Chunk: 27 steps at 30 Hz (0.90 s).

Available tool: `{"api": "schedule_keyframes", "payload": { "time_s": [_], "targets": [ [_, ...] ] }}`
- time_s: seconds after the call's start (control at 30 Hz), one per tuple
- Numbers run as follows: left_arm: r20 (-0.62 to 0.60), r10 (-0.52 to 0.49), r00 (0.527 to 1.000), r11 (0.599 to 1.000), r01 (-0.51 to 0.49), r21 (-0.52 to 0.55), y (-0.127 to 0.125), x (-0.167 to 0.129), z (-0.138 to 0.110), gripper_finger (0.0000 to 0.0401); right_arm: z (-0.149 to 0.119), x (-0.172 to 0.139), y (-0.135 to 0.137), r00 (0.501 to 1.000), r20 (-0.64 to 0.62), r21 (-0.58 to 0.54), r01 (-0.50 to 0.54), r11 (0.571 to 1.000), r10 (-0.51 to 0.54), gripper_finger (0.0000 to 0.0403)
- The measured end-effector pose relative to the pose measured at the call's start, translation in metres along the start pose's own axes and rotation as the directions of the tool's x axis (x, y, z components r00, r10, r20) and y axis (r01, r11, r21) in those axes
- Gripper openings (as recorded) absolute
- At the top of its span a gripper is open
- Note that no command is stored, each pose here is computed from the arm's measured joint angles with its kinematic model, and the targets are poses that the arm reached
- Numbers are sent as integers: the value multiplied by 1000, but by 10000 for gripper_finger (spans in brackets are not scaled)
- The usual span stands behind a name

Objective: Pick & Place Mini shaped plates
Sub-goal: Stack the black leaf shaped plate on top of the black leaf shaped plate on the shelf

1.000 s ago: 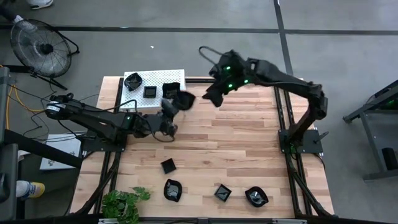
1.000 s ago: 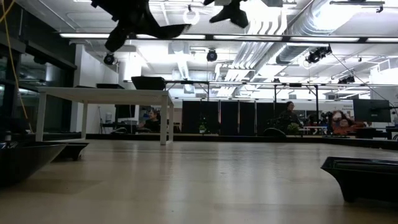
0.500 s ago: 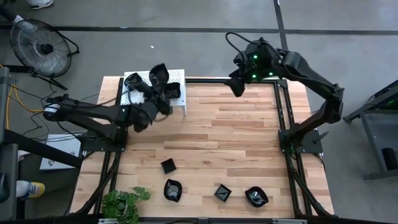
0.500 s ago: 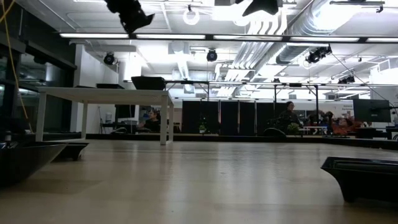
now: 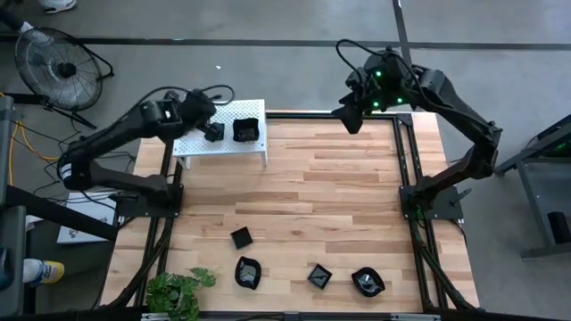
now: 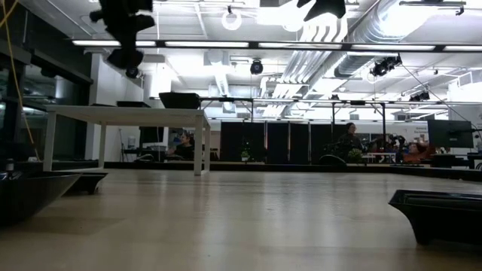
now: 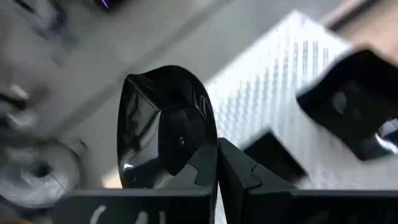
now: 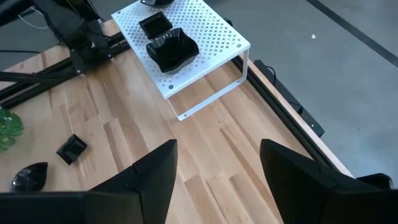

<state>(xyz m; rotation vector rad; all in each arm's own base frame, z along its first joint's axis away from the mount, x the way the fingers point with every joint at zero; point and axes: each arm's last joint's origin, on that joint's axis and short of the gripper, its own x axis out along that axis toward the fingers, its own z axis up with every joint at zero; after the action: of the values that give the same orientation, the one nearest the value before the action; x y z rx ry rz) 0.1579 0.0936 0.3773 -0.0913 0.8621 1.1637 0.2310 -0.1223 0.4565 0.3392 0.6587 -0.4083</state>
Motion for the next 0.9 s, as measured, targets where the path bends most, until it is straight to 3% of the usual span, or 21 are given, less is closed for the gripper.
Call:
{"api": "schedule_keyframes", "payload": {
  "time_s": [0.1, 0.2, 0.37, 0.43, 0.57, 0.9],
  "targets": [
    [-122, -73, 990, 993, 60, -104, 11, 10, -5, 0, 0, 0, -2, 1000, -2, -13, 3, 1000, -3, 225],
    [-182, -89, 979, 981, 54, -188, 17, 19, -5, 0, 0, 0, -2, 1000, -1, -29, 3, 1000, -3, 225],
    [-230, -74, 970, 973, 19, -230, 16, 32, -2, 0, 0, 0, -2, 1000, -1, -44, 3, 999, -3, 225],
    [-265, -60, 962, 977, 2, -214, 14, 40, -1, 0, 0, 0, -2, 1000, -3, -52, 2, 999, -2, 225],
    [-328, -39, 944, 998, 22, -55, 6, 58, 2, 0, 0, 0, -2, 1000, -5, -65, 2, 998, -3, 225],
    [-437, 64, 897, 992, -7, 130, -8, 82, 0, 0, -3, 0, -2, 1000, -27, -88, 3, 996, -5, 225]
  ]
}}
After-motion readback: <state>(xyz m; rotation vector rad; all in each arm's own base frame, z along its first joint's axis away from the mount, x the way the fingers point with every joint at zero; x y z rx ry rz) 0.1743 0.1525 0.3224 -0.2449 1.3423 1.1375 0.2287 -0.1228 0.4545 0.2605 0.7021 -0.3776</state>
